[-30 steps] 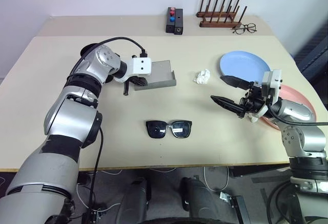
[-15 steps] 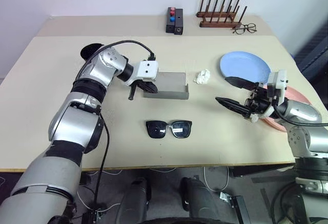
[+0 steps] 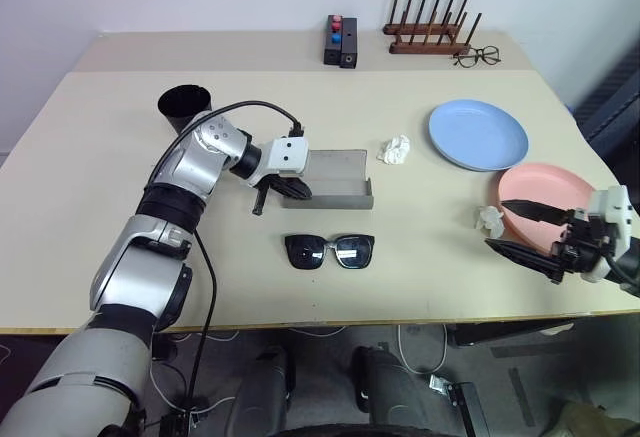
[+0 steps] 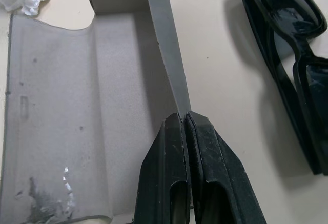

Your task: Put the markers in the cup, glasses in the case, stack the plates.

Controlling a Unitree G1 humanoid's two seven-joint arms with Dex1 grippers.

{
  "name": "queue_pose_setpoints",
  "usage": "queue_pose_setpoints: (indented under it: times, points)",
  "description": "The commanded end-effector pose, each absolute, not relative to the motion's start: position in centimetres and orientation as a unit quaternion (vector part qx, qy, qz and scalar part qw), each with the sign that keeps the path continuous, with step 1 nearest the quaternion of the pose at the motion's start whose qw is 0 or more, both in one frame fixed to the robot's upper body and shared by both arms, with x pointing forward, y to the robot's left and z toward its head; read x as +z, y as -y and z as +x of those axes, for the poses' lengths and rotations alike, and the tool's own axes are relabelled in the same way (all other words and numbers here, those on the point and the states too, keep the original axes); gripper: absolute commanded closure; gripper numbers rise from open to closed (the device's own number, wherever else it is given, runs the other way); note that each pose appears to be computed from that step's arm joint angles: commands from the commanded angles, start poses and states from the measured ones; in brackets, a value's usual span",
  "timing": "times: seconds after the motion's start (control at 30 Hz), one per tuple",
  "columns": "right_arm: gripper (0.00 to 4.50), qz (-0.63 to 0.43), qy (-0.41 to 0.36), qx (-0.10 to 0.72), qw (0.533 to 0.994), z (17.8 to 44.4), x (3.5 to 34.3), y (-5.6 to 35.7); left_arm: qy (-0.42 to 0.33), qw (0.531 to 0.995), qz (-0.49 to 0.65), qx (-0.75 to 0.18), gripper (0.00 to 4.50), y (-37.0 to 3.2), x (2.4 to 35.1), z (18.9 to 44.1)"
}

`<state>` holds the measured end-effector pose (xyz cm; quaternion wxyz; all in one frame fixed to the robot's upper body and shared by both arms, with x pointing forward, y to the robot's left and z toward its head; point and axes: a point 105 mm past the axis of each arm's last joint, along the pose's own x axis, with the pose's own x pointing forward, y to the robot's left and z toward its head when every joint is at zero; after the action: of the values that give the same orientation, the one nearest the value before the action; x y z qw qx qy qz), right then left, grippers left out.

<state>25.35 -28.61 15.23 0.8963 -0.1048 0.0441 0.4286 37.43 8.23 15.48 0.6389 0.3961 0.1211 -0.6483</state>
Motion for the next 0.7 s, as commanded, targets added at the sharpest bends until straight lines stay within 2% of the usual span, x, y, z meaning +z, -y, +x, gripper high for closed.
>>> queue_pose_setpoints:
  times: [0.03, 0.53, 0.63, 0.7]
  points:
    - [0.45, -0.126, -0.019, 0.422, 0.897, 24.5, 17.2, 29.1, -0.102, 0.643, 0.401, -0.645, 4.46, -8.0, 16.7, 37.3]
    - [0.45, -0.123, -0.011, 0.405, 0.906, 23.8, 17.0, 28.8, -0.096, 0.645, 0.394, -0.648, 4.46, -6.2, 16.5, 37.0]
    - [0.45, -0.122, -0.009, 0.405, 0.906, 23.8, 17.0, 28.6, -0.098, 0.647, 0.393, -0.646, 3.68, -6.1, 16.5, 37.1]
    - [0.45, -0.121, -0.007, 0.406, 0.906, 23.8, 17.0, 28.5, -0.096, 0.65, 0.394, -0.643, 2.71, -6.2, 16.6, 37.1]
